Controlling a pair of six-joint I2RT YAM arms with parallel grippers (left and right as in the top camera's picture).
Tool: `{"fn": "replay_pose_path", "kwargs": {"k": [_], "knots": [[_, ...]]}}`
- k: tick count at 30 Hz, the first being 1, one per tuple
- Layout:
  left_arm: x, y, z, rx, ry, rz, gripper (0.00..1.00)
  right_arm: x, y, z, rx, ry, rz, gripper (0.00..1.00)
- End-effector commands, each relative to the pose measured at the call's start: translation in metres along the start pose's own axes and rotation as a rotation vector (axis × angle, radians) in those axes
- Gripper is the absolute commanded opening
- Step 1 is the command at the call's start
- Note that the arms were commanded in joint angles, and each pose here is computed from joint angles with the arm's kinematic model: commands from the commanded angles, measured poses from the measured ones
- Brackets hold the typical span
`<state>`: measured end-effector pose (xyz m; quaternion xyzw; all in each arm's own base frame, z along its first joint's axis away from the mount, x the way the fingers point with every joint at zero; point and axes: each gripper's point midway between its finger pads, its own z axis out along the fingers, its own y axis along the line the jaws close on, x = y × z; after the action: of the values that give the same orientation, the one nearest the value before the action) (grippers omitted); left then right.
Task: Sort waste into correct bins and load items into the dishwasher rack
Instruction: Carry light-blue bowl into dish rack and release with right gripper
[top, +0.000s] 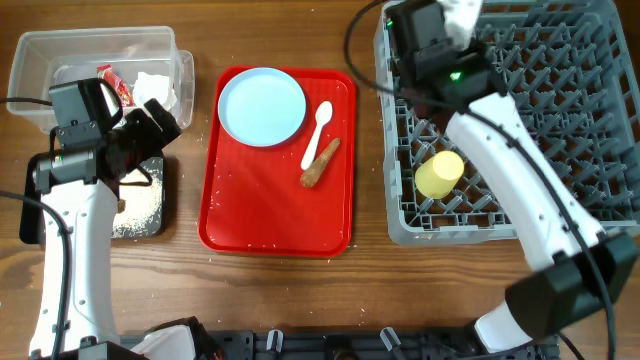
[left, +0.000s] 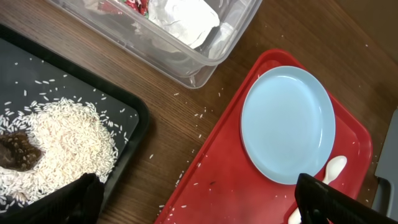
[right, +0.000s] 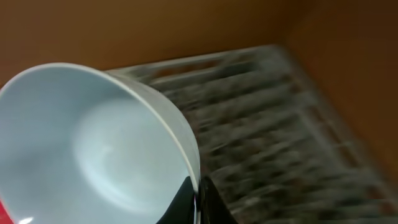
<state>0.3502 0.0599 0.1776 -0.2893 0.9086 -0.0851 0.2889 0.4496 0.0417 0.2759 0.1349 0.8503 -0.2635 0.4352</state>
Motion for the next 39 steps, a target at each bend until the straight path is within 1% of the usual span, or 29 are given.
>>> {"fn": "replay_pose_path", "kwargs": {"k": [1, 2, 3, 7, 9, 14, 17, 24, 31, 34, 35, 36, 37, 39], "knots": [[-0.009, -0.002, -0.009, 0.007, -0.037, 0.015, 1.00, 0.004, -0.043, 0.039, 0.362, -0.010, -0.252, 0.04], [-0.009, -0.002, -0.009, 0.007, -0.037, 0.015, 1.00, 0.004, -0.043, 0.044, 0.387, -0.005, -0.287, 0.04], [-0.009, -0.002, -0.009, 0.007, -0.037, 0.015, 1.00, 0.007, -0.041, 0.061, 0.463, 0.001, -0.359, 0.04], [-0.009, -0.002, -0.009, 0.007, -0.037, 0.015, 1.00, 0.015, -0.017, 0.089, 0.496, 0.029, -0.542, 0.04], [-0.009, -0.002, -0.009, 0.007, -0.037, 0.015, 1.00, 0.019, -0.006, 0.100, 0.503, 0.029, -0.582, 0.04], [-0.009, -0.002, -0.009, 0.007, -0.037, 0.015, 1.00, 0.026, 0.006, 0.112, 0.502, 0.027, -0.600, 0.04], [-0.009, -0.002, -0.009, 0.007, -0.037, 0.015, 1.00, 0.029, 0.010, 0.113, 0.499, 0.036, -0.634, 0.04], [-0.009, -0.002, -0.009, 0.007, -0.037, 0.015, 1.00, 0.033, 0.037, 0.100, 0.445, 0.021, -0.745, 0.04], [-0.009, -0.002, -0.009, 0.007, -0.037, 0.015, 1.00, 0.037, 0.067, 0.087, 0.354, -0.019, -0.771, 0.04], [-0.009, -0.002, -0.009, 0.007, -0.037, 0.015, 1.00, 0.038, 0.074, 0.081, 0.343, -0.031, -0.778, 0.05], [-0.009, -0.002, -0.009, 0.007, -0.037, 0.015, 1.00, 0.038, 0.077, 0.079, 0.339, -0.036, -0.782, 0.08], [-0.009, -0.002, -0.009, 0.007, -0.037, 0.015, 1.00, 0.038, 0.079, 0.077, 0.334, -0.040, -0.786, 0.19], [-0.009, -0.002, -0.009, 0.007, -0.037, 0.015, 1.00, 0.039, 0.083, 0.073, 0.327, -0.047, -0.791, 0.27], [-0.009, -0.002, -0.009, 0.007, -0.037, 0.015, 1.00, 0.039, 0.089, 0.069, 0.319, -0.057, -0.796, 0.33]]}}
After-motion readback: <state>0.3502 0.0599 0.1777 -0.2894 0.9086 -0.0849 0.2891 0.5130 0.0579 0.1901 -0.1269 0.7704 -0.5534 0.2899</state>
